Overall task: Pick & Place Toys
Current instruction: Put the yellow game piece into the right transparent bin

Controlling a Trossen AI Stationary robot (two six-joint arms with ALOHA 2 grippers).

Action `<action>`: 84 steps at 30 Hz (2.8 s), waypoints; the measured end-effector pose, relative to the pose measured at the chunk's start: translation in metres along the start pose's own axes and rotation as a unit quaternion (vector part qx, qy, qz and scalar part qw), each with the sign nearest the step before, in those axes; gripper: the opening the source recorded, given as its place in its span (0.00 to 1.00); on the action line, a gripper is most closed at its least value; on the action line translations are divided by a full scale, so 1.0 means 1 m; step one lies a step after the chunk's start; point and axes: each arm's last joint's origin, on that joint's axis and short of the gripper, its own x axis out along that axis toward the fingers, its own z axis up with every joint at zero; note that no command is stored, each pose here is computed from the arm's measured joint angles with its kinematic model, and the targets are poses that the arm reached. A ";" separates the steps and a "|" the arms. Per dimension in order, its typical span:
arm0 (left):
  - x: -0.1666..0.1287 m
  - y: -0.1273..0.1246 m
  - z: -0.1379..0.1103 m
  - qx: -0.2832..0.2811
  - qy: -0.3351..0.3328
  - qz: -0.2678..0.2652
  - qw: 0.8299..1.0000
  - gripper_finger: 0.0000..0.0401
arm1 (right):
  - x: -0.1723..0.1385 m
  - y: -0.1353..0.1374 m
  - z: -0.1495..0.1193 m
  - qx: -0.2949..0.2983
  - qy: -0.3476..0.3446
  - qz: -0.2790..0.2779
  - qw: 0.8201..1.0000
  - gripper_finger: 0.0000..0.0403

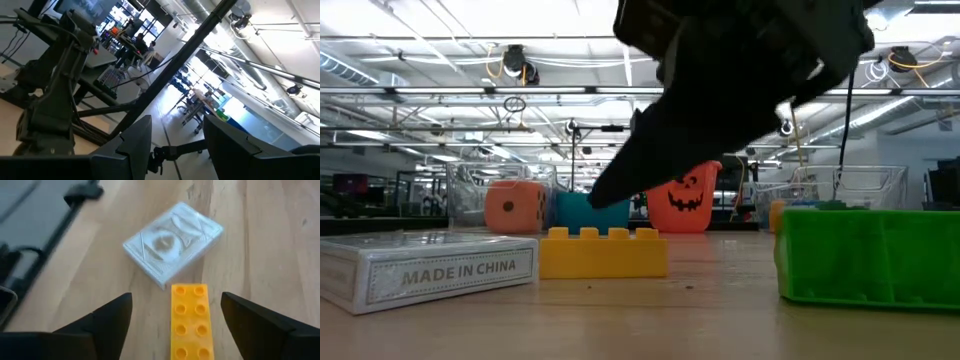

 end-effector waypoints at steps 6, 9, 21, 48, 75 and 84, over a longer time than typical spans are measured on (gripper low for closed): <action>0.002 0.004 0.002 0.004 0.001 0.008 1.000 0.46 | 0.006 -0.005 -0.009 -0.004 0.022 -0.039 0.999 0.75; 0.003 0.007 0.002 0.008 0.005 0.016 1.000 0.46 | 0.009 -0.010 -0.014 0.001 0.036 -0.046 0.998 0.75; 0.008 0.017 0.008 0.008 0.024 0.000 1.000 0.46 | 0.017 -0.013 -0.022 0.006 0.056 -0.037 0.998 0.65; 0.003 0.016 0.016 0.021 0.025 -0.010 0.999 0.46 | -0.116 -0.060 0.060 0.017 -0.020 -0.183 0.983 0.36; -0.026 0.009 0.043 0.080 0.017 -0.004 0.997 0.46 | -0.325 -0.152 -0.034 0.343 0.062 -0.511 0.786 0.36; -0.025 0.010 0.044 0.085 0.016 -0.002 0.996 0.46 | -0.296 -0.175 -0.093 0.431 0.033 -0.496 0.753 0.36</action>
